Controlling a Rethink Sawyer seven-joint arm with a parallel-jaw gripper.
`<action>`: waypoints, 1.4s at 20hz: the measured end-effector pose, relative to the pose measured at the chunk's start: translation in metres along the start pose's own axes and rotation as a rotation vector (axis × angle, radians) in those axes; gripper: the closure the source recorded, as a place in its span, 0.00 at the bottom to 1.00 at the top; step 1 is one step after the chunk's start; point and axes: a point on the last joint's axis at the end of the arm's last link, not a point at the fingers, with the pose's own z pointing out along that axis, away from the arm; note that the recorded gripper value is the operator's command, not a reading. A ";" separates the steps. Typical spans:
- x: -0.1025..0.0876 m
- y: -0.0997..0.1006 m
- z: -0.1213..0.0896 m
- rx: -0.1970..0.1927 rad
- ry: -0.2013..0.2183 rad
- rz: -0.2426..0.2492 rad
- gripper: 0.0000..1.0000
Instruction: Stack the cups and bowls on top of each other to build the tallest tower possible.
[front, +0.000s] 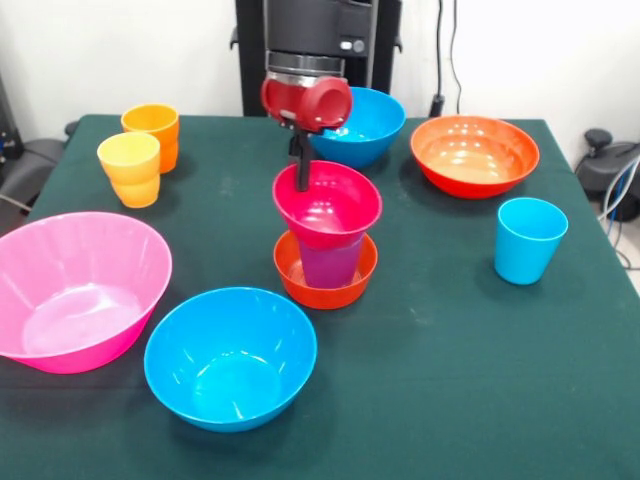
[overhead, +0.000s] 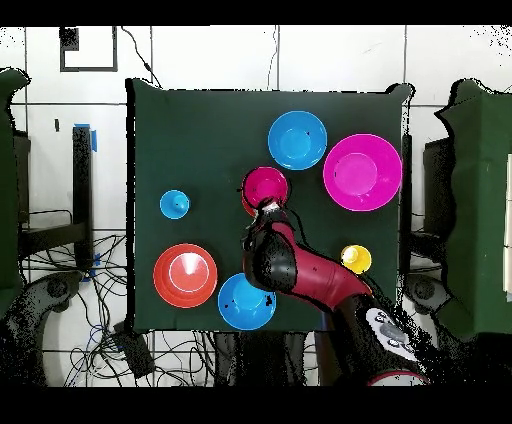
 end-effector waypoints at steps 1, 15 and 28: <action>0.002 0.001 0.000 -0.003 -0.001 -0.004 1.00; 0.020 0.014 0.000 -0.020 0.001 -0.033 1.00; 0.018 0.009 0.001 0.002 0.013 -0.020 1.00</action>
